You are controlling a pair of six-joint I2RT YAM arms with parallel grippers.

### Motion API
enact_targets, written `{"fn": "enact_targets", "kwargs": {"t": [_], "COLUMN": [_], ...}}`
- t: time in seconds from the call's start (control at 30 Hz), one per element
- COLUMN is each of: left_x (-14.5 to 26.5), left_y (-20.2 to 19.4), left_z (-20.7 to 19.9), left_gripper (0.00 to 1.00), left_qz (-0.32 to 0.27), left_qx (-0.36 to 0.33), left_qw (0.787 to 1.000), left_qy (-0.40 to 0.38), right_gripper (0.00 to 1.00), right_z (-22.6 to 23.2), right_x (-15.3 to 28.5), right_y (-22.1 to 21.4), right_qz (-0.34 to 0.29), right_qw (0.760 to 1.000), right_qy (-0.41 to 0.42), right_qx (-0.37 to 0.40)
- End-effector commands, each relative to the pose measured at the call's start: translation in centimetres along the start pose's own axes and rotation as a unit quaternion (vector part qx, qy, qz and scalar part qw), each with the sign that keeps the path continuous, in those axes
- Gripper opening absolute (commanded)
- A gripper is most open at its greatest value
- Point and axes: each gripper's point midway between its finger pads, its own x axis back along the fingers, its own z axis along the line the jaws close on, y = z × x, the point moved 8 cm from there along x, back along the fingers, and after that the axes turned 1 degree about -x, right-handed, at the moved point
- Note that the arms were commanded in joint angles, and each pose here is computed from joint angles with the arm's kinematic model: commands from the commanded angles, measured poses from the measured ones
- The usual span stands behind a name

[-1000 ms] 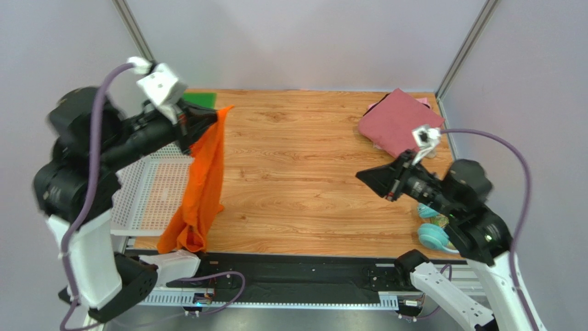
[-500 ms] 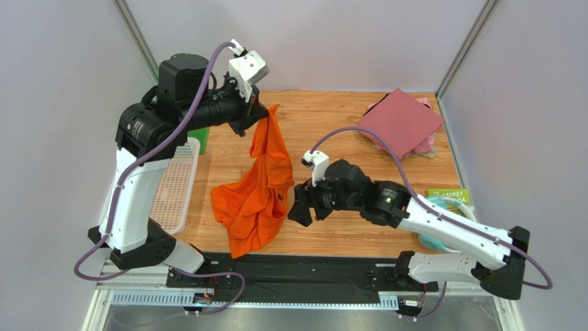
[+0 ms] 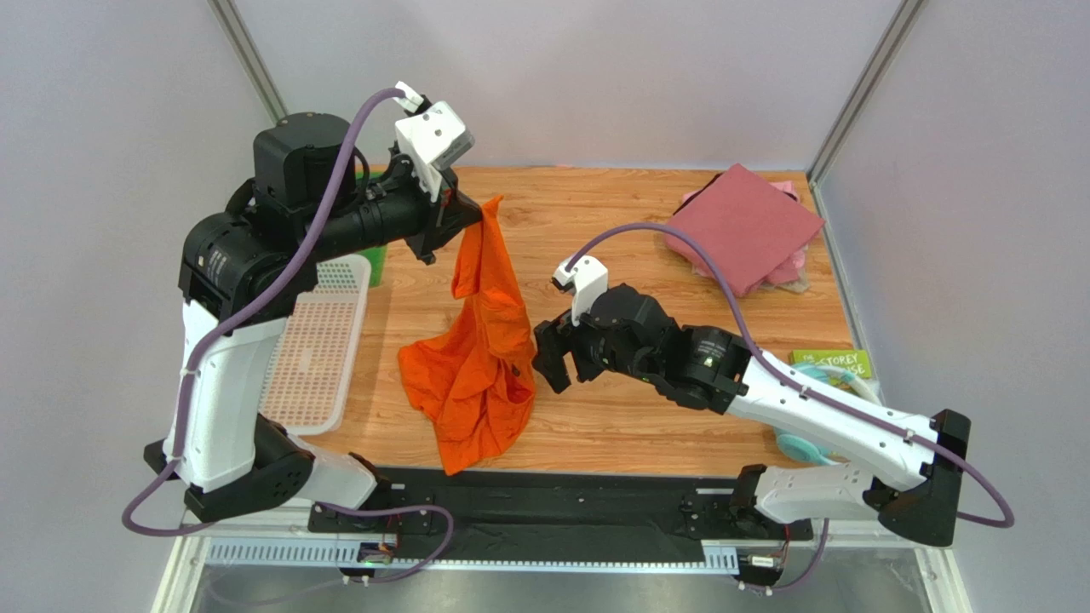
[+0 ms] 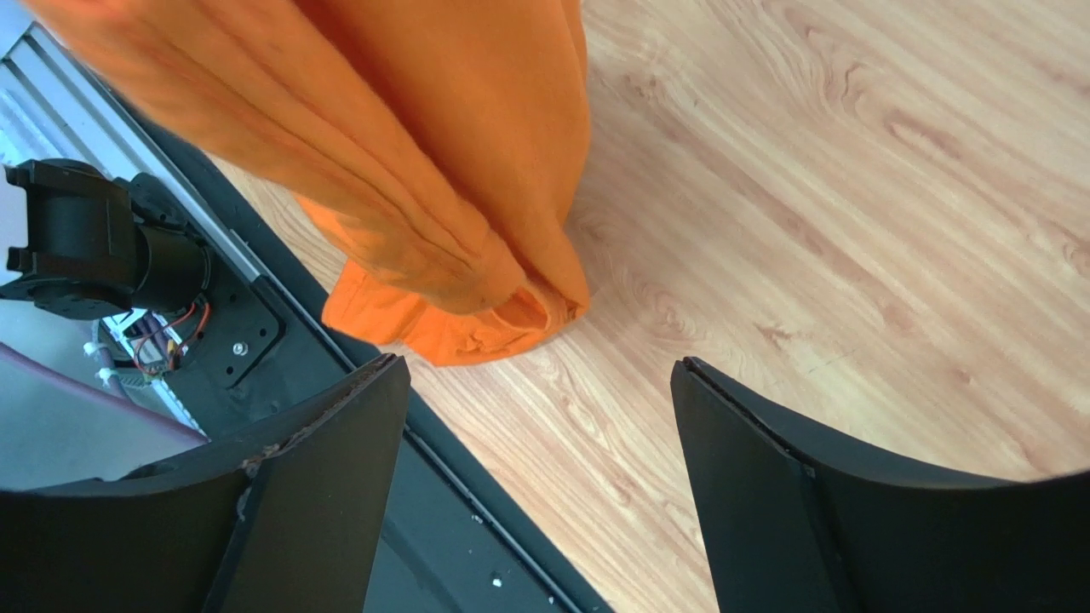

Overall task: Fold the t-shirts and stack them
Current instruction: Flatten the tshirt out

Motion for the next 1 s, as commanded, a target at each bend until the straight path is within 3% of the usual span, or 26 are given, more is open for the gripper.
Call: {"fn": "enact_targets", "kwargs": {"t": [0.0,0.77,0.87,0.97], "left_x": [0.6,0.8,1.2,1.3], "left_y": [0.4,0.4,0.5,0.4], "left_z": [-0.2,-0.3,-0.3,-0.4], "left_gripper": [0.00,0.00,0.00,0.00], "left_qz": [-0.018,-0.020,-0.024,-0.022], "left_qx": [-0.010,-0.010,-0.012,-0.013], "left_qw": [1.000,1.000,1.000,1.000], "left_qy": [0.001,-0.002,0.001,0.002], "right_gripper": [0.81,0.73,0.69,0.58], "right_z": [1.0,3.7,3.7,3.8], "right_x": [-0.4,-4.6,-5.2,-5.5], "right_y": [2.4,3.9,3.8,3.6], "right_qz": [-0.040,-0.031,-0.025,-0.022], "right_qw": [0.999,0.995,0.996,0.996], "right_qy": [0.024,0.082,0.081,0.084], "right_qx": [0.022,0.038,0.040,0.039]}}
